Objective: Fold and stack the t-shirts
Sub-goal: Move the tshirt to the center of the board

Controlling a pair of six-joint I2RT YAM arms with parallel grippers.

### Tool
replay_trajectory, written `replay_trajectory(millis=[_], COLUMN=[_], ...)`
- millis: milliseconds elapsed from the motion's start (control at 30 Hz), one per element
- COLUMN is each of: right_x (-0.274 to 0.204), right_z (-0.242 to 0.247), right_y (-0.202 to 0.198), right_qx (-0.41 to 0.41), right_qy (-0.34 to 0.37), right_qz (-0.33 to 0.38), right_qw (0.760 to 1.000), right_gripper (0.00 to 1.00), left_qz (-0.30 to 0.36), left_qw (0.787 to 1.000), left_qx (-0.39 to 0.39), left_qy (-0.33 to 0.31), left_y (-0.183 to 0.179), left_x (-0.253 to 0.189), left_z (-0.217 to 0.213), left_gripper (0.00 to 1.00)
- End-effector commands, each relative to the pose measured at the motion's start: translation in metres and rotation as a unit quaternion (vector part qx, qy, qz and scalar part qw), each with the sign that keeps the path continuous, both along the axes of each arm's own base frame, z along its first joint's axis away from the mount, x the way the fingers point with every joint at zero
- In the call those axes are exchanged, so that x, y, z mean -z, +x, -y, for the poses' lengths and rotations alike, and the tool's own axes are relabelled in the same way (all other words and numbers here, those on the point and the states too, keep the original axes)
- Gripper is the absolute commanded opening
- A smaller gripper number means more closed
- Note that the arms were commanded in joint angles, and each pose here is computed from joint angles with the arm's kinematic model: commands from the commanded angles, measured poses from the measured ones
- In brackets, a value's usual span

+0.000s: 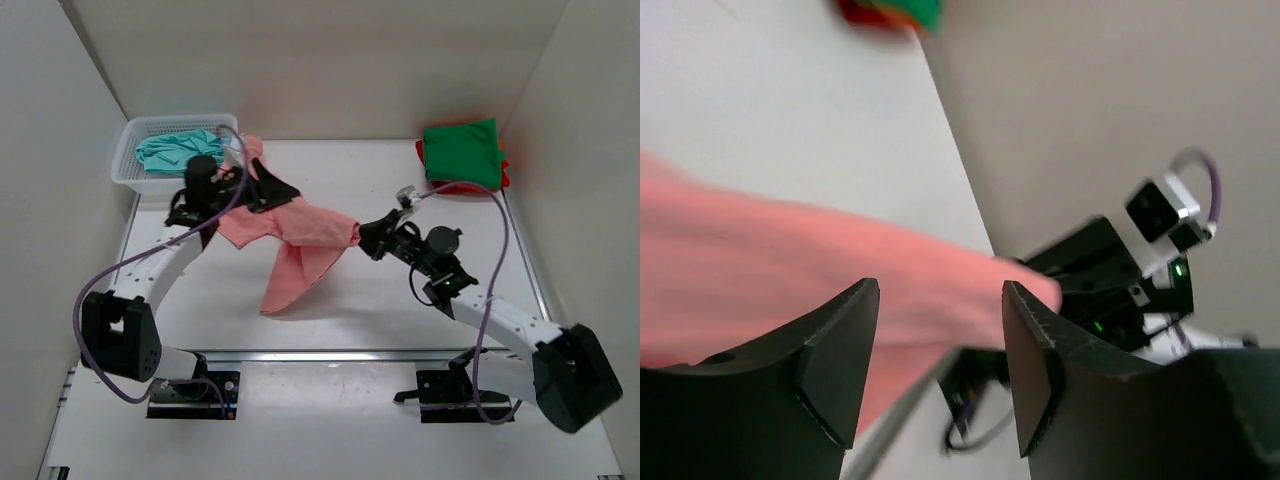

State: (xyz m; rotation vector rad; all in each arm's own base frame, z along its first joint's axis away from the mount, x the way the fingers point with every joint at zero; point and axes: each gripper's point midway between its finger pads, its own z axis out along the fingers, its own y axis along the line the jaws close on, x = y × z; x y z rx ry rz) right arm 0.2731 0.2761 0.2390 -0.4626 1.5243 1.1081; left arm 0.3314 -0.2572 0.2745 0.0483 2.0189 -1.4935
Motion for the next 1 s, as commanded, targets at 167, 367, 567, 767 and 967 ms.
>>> replay_trajectory(millis=[167, 367, 567, 767, 967], right_x=[0.041, 0.057, 0.066, 0.078, 0.077], right_z=[0.145, 0.173, 0.164, 0.168, 0.171], right_y=[0.037, 0.031, 0.025, 0.022, 0.024], right_qx=[0.242, 0.253, 0.241, 0.24, 0.239], right_qy=[-0.051, -0.066, -0.083, -0.077, -0.082], right_qz=[-0.054, -0.063, -0.063, -0.073, -0.068], right_qw=[0.967, 0.963, 0.965, 0.965, 0.965], right_gripper=[0.0, 0.0, 0.0, 0.0, 0.01], left_qz=[0.048, -0.045, -0.109, -0.154, -0.182], left_qw=[0.96, 0.918, 0.855, 0.815, 0.776], left_qx=[-0.123, -0.178, -0.258, -0.242, -0.201], left_qy=[0.247, 0.351, 0.436, 0.504, 0.569], left_y=[0.019, 0.023, 0.048, 0.065, 0.07], left_x=[0.048, 0.147, 0.195, 0.227, 0.267], left_z=[-0.094, -0.124, -0.179, -0.202, -0.209], left_gripper=[0.65, 0.67, 0.71, 0.73, 0.69])
